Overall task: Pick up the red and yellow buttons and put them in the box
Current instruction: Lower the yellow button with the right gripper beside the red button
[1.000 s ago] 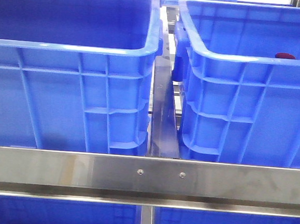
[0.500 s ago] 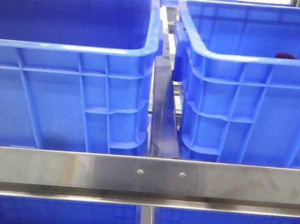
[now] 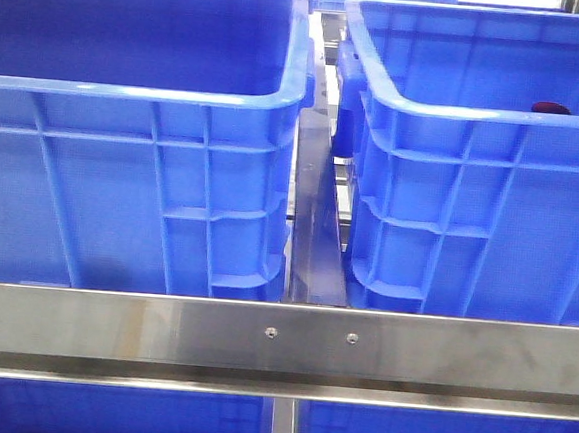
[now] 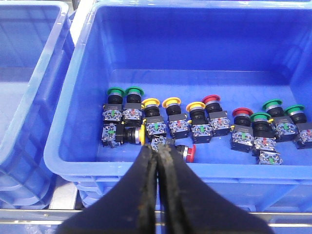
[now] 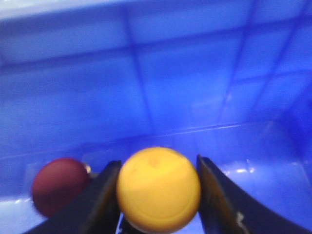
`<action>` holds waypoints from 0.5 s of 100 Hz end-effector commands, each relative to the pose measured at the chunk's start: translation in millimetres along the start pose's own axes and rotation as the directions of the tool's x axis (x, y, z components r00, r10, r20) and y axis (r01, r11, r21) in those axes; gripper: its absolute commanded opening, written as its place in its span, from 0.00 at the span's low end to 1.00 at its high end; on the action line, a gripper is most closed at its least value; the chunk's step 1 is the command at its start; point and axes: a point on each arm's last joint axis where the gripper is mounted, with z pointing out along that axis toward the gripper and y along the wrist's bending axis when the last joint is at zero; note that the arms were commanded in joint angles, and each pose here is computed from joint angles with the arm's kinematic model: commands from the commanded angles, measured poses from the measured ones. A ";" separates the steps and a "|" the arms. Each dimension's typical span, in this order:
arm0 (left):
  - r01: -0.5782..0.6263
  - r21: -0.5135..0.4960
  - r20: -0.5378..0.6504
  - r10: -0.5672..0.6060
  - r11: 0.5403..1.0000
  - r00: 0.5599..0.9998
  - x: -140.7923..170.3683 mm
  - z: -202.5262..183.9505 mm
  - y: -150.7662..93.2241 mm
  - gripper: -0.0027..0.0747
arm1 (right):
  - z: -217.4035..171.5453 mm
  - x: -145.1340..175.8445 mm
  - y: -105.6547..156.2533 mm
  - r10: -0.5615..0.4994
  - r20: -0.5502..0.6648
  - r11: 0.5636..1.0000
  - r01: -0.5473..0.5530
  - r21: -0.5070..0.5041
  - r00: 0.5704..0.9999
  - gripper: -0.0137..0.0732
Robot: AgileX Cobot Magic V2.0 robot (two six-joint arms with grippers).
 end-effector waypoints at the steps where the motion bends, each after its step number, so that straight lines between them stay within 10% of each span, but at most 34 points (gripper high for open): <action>1: 0.007 0.015 0.089 -0.008 1.000 0.996 -13.4 -3.5 -1.5 0.01 | -9.3 -26.6 3.6 0.014 0.089 0.999 -0.010 -0.042 0.996 0.38; 50: 0.007 0.015 0.089 -0.008 1.000 0.996 -13.4 -3.5 -1.5 0.01 | 20.7 -4.3 1.4 0.008 0.013 0.999 -0.008 -0.036 1.000 0.39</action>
